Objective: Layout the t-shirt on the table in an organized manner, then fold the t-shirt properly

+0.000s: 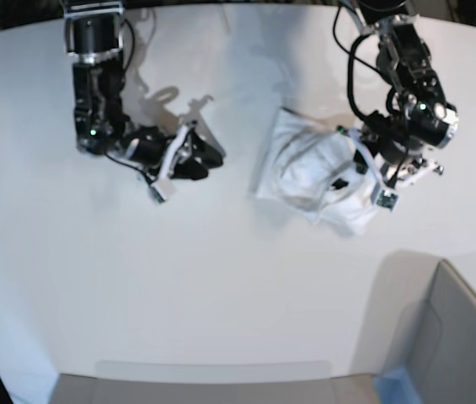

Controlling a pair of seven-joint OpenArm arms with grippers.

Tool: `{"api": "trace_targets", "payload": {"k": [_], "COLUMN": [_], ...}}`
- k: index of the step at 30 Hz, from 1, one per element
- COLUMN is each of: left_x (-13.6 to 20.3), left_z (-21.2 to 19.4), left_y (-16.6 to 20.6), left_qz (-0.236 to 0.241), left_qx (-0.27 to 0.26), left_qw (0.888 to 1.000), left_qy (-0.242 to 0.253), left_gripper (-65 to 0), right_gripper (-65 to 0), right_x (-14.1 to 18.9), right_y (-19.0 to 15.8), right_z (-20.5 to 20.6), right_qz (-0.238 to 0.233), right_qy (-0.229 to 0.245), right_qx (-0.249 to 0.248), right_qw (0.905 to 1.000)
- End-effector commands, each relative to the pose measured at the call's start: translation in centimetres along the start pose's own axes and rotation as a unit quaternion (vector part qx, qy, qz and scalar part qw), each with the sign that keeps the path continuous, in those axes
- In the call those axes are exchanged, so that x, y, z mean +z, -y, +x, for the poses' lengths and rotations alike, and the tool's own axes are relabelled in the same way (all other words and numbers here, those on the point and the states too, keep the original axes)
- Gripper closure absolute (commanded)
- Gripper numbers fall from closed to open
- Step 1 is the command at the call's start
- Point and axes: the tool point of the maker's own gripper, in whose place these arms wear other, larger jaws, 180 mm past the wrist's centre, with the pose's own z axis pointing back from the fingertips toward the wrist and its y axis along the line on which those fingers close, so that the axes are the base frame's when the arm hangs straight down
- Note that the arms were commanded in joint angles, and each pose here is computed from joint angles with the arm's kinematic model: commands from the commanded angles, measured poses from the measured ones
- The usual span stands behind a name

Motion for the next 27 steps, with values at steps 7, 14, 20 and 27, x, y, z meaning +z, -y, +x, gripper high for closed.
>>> {"api": "trace_targets", "payload": {"k": [7,14,20,27], "left_x": [0.1,0.0,0.1,0.0], "left_z": [2.7,2.8,2.5,2.4], "left_y": [3.6,3.9,2.7,2.7], "left_qz": [-0.036,-0.038,-0.024,-0.024], "left_qx": [-0.056,-0.064,-0.078,-0.077], "left_qw": [0.997,0.997,0.996,0.996], "left_qy": [0.031,0.03,0.024,0.022], "left_gripper": [-22.8,-22.6,-22.6,-22.6], "right_gripper": [-26.9,-26.9,-26.9,-26.9], "right_x": [0.4,0.4,0.4,0.4], "right_y": [0.8,0.8,0.8,0.8], "right_z": [-2.3,-2.3,-2.2,-2.2], "right_qz": [-0.017,-0.017,-0.017,-0.017], "right_qy": [-0.062,-0.063,-0.061,-0.061], "right_qx": [0.025,0.024,0.024,0.026], "right_qw": [0.9976,0.9976,0.9977,0.9977]}}
